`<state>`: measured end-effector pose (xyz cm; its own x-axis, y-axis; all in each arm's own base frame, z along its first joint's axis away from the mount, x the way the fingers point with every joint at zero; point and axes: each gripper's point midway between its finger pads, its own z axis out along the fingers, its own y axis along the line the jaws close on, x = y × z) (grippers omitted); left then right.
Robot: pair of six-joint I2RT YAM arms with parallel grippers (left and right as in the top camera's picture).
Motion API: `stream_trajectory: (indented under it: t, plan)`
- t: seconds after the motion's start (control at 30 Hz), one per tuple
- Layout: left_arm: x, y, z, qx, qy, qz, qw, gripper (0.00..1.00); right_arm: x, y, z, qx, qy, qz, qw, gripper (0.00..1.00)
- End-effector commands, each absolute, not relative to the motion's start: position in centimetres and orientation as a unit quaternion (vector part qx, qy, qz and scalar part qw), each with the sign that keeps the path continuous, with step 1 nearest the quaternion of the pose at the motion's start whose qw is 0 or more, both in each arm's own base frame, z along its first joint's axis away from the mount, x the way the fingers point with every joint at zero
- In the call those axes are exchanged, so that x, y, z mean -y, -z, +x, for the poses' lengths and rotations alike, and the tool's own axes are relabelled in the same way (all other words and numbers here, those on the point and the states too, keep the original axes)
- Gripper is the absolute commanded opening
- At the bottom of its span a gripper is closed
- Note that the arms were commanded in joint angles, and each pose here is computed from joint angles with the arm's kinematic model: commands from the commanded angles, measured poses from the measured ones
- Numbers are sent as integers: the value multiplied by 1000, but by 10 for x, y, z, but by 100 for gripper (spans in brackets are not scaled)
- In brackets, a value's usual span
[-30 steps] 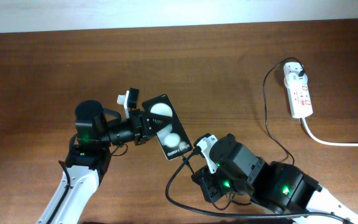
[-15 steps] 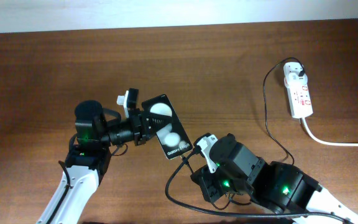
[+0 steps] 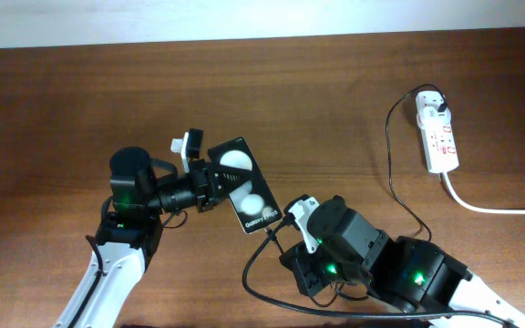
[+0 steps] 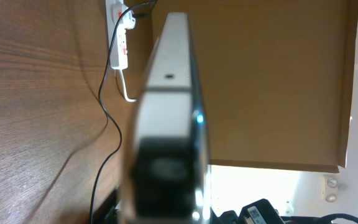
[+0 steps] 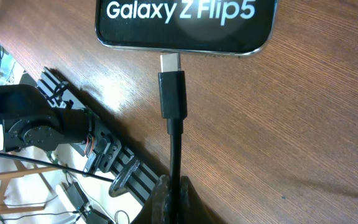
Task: Plug charger to phone and switch on socket
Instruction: 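Push the USB-C plug up into the phone's charging port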
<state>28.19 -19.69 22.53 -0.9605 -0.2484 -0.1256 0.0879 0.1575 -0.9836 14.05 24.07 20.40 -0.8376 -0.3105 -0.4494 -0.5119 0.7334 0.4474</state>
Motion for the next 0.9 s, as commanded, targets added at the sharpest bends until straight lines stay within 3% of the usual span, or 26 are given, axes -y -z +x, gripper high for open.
stream_trajectory:
  t: [0.0, 0.87]
  plan:
    - [197, -232, 283, -746, 651, -48, 132, 0, -243, -206, 139, -911, -293, -228, 176, 4]
    - [201, -236, 266, -738, 663, 14, 121, 0, -258, -215, 161, -901, -300, -222, 223, 4]
